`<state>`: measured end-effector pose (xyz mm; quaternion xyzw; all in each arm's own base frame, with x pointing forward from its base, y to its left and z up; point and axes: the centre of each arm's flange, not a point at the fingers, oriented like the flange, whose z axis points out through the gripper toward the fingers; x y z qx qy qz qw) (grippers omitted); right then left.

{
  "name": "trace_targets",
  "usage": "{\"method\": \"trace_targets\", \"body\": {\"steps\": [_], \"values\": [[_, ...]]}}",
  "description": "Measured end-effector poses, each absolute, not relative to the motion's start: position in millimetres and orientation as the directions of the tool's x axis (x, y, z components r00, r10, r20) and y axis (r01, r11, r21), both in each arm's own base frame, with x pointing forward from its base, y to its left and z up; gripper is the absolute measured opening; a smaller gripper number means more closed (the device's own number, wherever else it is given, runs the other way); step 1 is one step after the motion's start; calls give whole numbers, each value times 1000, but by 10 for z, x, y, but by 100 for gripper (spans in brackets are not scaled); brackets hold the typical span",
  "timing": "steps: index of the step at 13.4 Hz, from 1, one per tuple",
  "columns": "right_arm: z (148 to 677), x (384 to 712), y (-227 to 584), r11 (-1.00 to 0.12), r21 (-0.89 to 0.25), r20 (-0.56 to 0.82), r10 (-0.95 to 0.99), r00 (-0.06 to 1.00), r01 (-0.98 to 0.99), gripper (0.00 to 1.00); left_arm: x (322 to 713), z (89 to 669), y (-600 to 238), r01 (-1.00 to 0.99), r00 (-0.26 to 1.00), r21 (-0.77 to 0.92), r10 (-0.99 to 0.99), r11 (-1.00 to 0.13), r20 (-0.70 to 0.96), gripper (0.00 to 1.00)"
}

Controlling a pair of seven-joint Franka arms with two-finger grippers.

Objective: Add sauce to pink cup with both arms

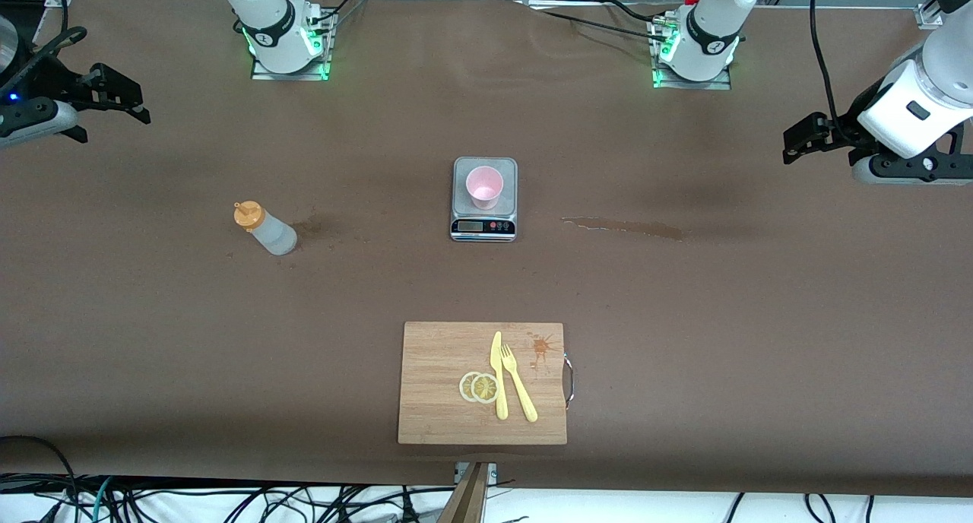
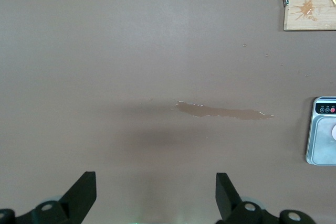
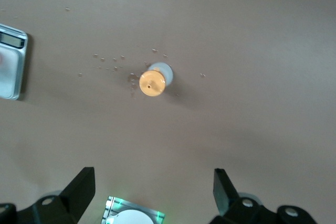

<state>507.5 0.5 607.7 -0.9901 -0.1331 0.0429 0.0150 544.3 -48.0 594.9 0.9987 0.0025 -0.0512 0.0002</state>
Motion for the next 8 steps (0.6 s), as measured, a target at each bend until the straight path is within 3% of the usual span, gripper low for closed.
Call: {"method": "trace_targets", "body": {"steps": [8], "values": [[6164, 5012, 14, -973, -16, -78, 231, 970, 230, 100, 5447, 5950, -439, 13, 995, 0, 13, -1000, -102, 100]]}}
